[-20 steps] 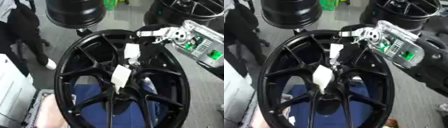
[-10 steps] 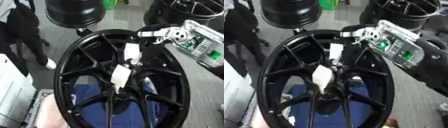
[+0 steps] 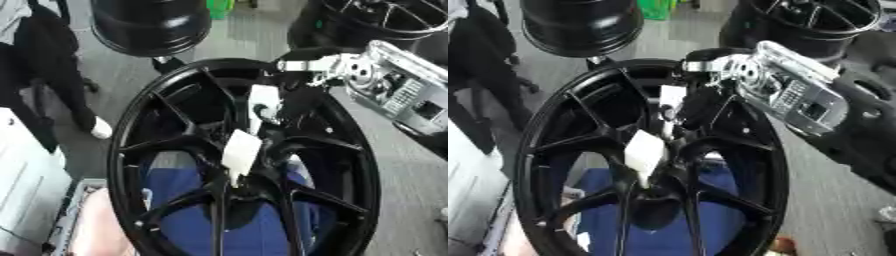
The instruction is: Pull the pin out of the wheel hub.
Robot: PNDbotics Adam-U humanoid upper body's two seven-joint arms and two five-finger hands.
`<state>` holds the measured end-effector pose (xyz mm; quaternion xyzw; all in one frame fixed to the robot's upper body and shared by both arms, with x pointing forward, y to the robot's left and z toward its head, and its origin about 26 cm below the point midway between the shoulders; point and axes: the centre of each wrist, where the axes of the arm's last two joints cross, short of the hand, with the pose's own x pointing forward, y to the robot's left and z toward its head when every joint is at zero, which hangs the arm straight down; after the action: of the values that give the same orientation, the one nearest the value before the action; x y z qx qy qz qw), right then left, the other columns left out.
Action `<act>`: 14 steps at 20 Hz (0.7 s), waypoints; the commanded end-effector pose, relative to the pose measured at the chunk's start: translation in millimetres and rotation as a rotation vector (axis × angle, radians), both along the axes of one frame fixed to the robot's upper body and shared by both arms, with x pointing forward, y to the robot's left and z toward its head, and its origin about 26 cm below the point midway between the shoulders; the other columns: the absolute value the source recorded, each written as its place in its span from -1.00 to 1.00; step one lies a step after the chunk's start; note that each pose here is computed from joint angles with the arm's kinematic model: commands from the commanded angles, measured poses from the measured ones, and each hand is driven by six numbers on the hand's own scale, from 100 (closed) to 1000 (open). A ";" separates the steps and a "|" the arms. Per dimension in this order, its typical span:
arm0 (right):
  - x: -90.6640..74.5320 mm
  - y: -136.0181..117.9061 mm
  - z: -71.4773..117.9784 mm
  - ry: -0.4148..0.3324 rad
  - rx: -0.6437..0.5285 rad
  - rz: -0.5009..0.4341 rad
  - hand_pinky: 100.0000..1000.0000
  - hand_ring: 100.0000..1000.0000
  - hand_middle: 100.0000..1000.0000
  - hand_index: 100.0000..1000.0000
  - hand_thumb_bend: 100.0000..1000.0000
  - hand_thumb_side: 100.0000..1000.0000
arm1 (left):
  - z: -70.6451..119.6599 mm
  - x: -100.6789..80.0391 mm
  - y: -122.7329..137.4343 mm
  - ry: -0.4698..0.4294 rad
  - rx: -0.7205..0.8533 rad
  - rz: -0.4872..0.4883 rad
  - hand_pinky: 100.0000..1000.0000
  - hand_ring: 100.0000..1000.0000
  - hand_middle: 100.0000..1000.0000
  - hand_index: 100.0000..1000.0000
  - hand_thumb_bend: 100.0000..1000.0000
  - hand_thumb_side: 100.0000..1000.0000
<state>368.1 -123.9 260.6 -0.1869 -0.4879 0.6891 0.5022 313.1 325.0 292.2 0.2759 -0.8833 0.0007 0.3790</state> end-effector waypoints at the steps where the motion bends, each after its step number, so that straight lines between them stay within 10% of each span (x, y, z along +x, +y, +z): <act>1: 0.3 -2.7 10.6 0.169 -0.041 -0.119 0.64 0.49 0.38 0.49 -0.76 -0.22 | 10.3 -3.8 1.3 -0.031 0.010 0.001 0.27 0.18 0.07 0.40 -0.10 0.03; 14: -3.9 -8.3 13.8 0.076 -0.040 -0.131 0.49 0.25 0.08 0.25 -0.90 -0.09 | 9.5 -3.6 1.6 -0.026 0.007 0.000 0.28 0.18 0.07 0.40 -0.12 0.05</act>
<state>366.7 -126.0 260.0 -0.2030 -0.4908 0.6841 0.4999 313.0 324.9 292.1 0.2751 -0.8833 0.0008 0.3796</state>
